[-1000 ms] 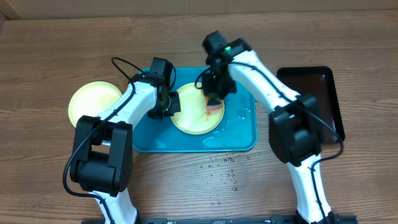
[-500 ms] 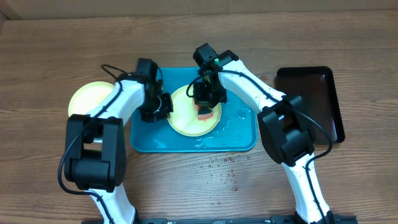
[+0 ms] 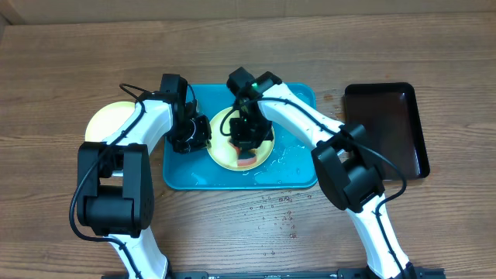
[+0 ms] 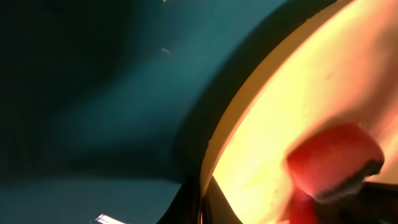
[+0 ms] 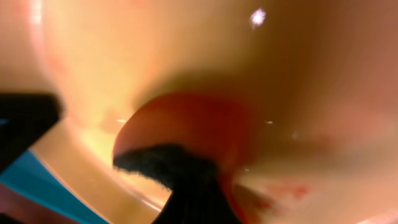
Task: Clean dirty plates on tray and stack at the side
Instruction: 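Scrub the yellow plate with the sponge while left gripper holds it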
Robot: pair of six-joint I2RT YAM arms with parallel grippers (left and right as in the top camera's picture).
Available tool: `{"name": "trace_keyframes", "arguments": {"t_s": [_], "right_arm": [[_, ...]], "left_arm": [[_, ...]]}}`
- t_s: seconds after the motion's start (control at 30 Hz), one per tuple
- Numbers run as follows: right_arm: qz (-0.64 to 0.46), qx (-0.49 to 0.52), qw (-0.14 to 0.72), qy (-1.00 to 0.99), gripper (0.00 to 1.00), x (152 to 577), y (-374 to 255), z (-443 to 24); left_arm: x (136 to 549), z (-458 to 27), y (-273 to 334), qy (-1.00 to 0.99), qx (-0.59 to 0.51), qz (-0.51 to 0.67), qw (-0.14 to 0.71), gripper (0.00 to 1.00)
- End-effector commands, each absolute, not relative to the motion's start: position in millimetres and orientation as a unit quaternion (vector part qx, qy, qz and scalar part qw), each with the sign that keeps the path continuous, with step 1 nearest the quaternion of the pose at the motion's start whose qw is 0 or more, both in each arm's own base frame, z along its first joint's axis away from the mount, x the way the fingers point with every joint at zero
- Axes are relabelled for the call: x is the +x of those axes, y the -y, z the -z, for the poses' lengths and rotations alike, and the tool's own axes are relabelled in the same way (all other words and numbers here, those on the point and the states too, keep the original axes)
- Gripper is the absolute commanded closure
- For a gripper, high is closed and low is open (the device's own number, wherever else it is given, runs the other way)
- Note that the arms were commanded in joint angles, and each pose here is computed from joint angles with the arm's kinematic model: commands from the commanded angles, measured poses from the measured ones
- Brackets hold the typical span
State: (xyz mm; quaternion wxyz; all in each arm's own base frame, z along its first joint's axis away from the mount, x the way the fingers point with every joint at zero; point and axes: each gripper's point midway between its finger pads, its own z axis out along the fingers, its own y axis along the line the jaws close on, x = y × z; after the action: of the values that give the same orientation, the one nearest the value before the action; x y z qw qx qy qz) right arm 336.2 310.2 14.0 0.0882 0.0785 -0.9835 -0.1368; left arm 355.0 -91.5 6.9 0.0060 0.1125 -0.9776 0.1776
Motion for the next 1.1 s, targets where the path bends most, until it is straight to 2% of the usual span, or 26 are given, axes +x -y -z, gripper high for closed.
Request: {"name": "trace_keyframes", "arguments": {"t_s": [0.0,0.13,0.33,0.5,0.63,0.83,1.07], "right_arm": [[0.045,0.014,0.059,0.997,0.96,365,-259,-3],[0.014,-0.019,0.025,0.999,0.96,386,-238,-5],[0.077,-0.003,-0.031,0.997,0.96,407,-279,-5],[0.184,0.039,-0.001,0.982,0.96,379,-338,4],[0.214,0.075,0.062,0.972,0.96,341,-354,4],[0.189,0.091,0.127,0.97,0.96,313,-332,4],[0.058,0.043,0.09,0.993,0.96,353,-257,-6]], "left_arm": [[349,2,91,0.977,0.109,-0.182,0.022,0.96],[349,2,91,0.977,0.109,-0.182,0.022,0.96],[349,2,91,0.977,0.109,-0.182,0.022,0.96],[349,2,91,0.977,0.109,-0.182,0.022,0.96],[350,2,91,0.977,0.109,-0.182,0.019,0.96],[351,2,91,0.977,0.108,-0.183,0.017,0.96],[351,2,91,0.977,0.108,-0.183,0.017,0.96]]}}
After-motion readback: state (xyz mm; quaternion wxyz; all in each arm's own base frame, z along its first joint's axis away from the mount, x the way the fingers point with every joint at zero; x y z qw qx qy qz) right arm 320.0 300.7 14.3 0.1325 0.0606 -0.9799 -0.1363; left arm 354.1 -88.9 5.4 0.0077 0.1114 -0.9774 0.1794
